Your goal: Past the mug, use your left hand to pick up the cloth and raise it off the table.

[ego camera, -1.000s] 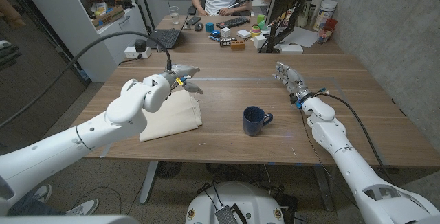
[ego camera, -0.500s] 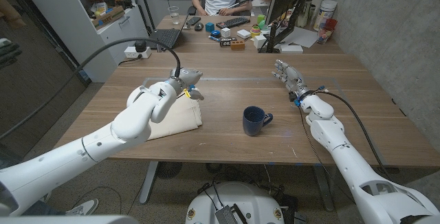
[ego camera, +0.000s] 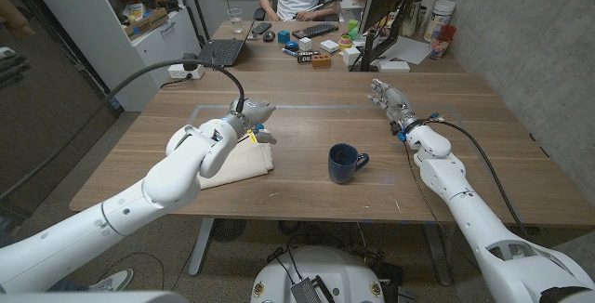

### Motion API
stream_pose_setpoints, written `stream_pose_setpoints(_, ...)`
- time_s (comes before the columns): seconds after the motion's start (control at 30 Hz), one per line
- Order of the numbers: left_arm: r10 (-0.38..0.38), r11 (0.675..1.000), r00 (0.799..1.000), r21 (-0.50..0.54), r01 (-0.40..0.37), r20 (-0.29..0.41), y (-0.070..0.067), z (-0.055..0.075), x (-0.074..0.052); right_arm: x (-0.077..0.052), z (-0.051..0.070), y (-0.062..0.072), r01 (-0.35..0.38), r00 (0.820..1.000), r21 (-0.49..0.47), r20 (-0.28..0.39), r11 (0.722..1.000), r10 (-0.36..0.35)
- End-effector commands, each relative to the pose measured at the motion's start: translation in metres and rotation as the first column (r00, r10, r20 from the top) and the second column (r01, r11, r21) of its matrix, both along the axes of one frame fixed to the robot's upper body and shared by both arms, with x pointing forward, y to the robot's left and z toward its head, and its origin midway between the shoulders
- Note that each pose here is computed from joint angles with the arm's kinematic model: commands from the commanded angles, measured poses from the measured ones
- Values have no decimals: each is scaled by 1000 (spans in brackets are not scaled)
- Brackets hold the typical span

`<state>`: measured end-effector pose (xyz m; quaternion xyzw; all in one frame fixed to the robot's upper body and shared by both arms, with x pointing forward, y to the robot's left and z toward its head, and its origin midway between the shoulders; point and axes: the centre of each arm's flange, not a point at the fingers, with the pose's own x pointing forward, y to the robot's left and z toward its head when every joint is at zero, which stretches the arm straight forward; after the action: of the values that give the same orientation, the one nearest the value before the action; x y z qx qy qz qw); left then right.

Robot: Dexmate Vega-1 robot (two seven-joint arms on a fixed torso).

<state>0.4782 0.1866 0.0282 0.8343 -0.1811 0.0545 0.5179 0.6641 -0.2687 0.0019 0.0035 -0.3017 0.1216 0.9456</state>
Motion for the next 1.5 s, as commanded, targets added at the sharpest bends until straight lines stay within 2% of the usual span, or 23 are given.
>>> stream_pose_setpoints(0.03, 24, 999, 997, -44, -28, -79, 18, -27, -17, 2, 12, 2, 13, 1000, -33, 1, 999, -13)
stream_pose_setpoints(0.1, 37, 999, 996, -35, -40, -84, 18, -33, -21, 2, 15, 4, 11, 1000, -33, 2, 999, -11)
stream_pose_setpoints(0.3, 60, 997, 993, -36, -64, -99, 22, -40, -26, 1, 16, 6, 11, 1000, -37, 7, 999, -11)
stream_pose_setpoints(0.37, 106, 993, 992, 55, -102, -62, 18, -48, -30, 0, 18, 5, 11, 1000, -32, 14, 999, -11)
stream_pose_setpoints(0.4, 110, 993, 992, 57, -106, -61, 18, -48, -30, 0, 18, 5, 11, 1000, -32, 14, 999, -11)
stream_pose_setpoints(0.57, 95, 991, 994, 97, -89, -56, 16, -56, -34, -5, 22, 3, 20, 999, -35, 29, 999, -19)
stream_pose_setpoints(0.7, 92, 989, 994, 122, -85, -50, 17, -61, -36, -7, 21, 2, 22, 999, -26, 32, 999, -22)
stream_pose_setpoints(0.97, 108, 985, 993, 142, -101, -41, 27, -74, -32, -11, 18, 0, 27, 999, -27, 29, 999, -26)
stream_pose_setpoints(1.0, 92, 987, 995, 135, -89, -22, 29, -76, -32, -12, 18, 0, 30, 999, -29, 30, 999, -29)
stream_pose_setpoints(1.03, 76, 987, 997, 140, -74, -12, 30, -76, -33, -12, 18, 0, 28, 999, -30, 29, 999, -27)
stream_pose_setpoints(1.1, 103, 984, 994, 151, -98, -24, 29, -78, -31, -12, 19, 1, 30, 999, -28, 30, 999, -29)
stream_pose_setpoints(1.3, 111, 977, 994, 183, -107, -10, 33, -83, -27, -14, 20, 4, 27, 999, -32, 36, 999, -26)
stream_pose_setpoints(1.37, 88, 982, 996, 169, -85, -12, 36, -85, -26, -14, 21, 5, 26, 999, -31, 39, 999, -25)
stream_pose_setpoints(1.5, 92, 983, 996, 159, -89, -16, 36, -85, -23, -14, 22, 7, 25, 999, -29, 41, 999, -24)
